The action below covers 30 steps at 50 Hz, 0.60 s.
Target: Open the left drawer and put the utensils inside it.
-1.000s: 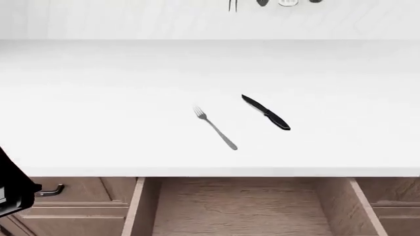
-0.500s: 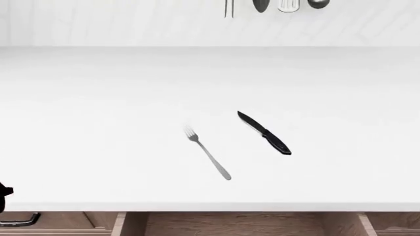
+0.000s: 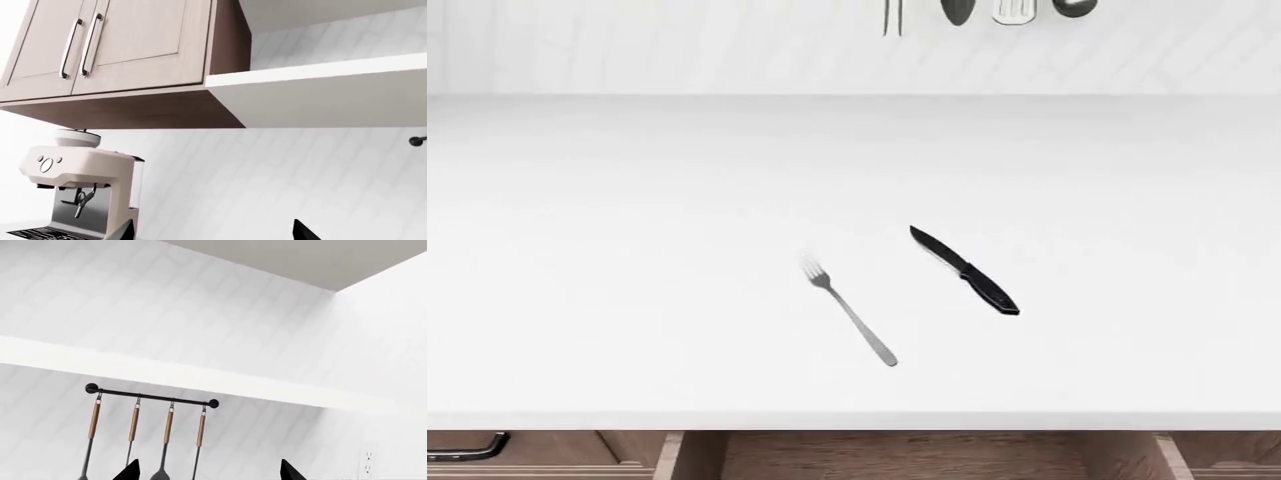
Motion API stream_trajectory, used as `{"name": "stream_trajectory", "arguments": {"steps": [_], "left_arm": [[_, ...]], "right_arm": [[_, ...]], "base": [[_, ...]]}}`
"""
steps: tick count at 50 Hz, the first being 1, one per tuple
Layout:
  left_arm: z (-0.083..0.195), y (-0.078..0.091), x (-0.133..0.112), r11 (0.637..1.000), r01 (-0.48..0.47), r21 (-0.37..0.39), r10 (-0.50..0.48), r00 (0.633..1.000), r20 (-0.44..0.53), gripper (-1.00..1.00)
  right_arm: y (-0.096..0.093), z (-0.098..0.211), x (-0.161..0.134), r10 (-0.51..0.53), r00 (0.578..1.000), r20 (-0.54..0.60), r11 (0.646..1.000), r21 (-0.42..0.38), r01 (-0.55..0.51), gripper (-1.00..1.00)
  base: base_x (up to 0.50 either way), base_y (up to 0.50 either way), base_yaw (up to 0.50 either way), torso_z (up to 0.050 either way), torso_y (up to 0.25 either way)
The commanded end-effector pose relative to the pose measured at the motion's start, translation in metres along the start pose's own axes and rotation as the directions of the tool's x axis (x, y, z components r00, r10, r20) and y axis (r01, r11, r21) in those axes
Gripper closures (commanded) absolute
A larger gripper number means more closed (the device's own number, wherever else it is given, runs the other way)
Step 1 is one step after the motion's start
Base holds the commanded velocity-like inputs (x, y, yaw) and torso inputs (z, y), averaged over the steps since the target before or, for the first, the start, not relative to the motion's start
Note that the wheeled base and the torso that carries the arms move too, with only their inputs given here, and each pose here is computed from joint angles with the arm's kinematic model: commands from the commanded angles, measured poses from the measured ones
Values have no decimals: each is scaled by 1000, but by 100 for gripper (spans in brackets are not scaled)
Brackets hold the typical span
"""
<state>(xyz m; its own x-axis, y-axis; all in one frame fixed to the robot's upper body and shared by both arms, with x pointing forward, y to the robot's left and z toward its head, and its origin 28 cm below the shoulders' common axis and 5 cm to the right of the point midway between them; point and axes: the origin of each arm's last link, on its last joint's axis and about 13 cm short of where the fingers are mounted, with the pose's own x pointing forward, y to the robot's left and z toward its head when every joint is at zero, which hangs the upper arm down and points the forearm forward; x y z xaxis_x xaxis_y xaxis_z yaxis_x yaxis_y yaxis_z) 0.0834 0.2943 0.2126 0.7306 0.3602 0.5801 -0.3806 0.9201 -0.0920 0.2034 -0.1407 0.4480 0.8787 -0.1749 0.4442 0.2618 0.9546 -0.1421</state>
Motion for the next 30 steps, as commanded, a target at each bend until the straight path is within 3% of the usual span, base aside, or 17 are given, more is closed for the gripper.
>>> {"name": "stream_trajectory", "arguments": {"steps": [1, 4, 9, 13, 15, 18, 30], "left_arm": [[3, 4, -1, 1000, -4, 3, 4, 1000, 15, -100], [4, 5, -1, 1000, -5, 4, 5, 1000, 19, -100], [5, 8, -1, 1000, -11, 6, 11, 1000, 28, -100], [5, 8, -2, 1000, -15, 5, 15, 999, 28, -100], [5, 9, -2, 1000, -17, 5, 17, 999, 30, -100], [6, 9, -2, 1000, -18, 6, 18, 999, 30, -100], [5, 10, -3, 1000, -19, 7, 19, 999, 31, -100]], "right_arm": [[2, -5, 1, 39, 997, -73, 999, -29, -41, -100], [4, -11, 3, 70, 984, -163, 995, -53, -80, -100], [9, -31, 5, 157, 889, -431, 976, -72, -207, -100], [10, -41, 3, 206, 802, -561, 966, -17, -259, -100], [9, -52, 3, 311, 712, -630, 939, 88, -332, -100], [7, -61, 3, 361, 644, -674, 923, 157, -353, -100], [9, -67, 1, 410, 566, -715, 893, 191, -406, -100]], "base": [[0, 0, 0, 0, 0], [0, 0, 0, 0, 0], [0, 0, 0, 0, 0], [0, 0, 0, 0, 0], [0, 0, 0, 0, 0], [0, 0, 0, 0, 0], [0, 0, 0, 0, 0]]}}
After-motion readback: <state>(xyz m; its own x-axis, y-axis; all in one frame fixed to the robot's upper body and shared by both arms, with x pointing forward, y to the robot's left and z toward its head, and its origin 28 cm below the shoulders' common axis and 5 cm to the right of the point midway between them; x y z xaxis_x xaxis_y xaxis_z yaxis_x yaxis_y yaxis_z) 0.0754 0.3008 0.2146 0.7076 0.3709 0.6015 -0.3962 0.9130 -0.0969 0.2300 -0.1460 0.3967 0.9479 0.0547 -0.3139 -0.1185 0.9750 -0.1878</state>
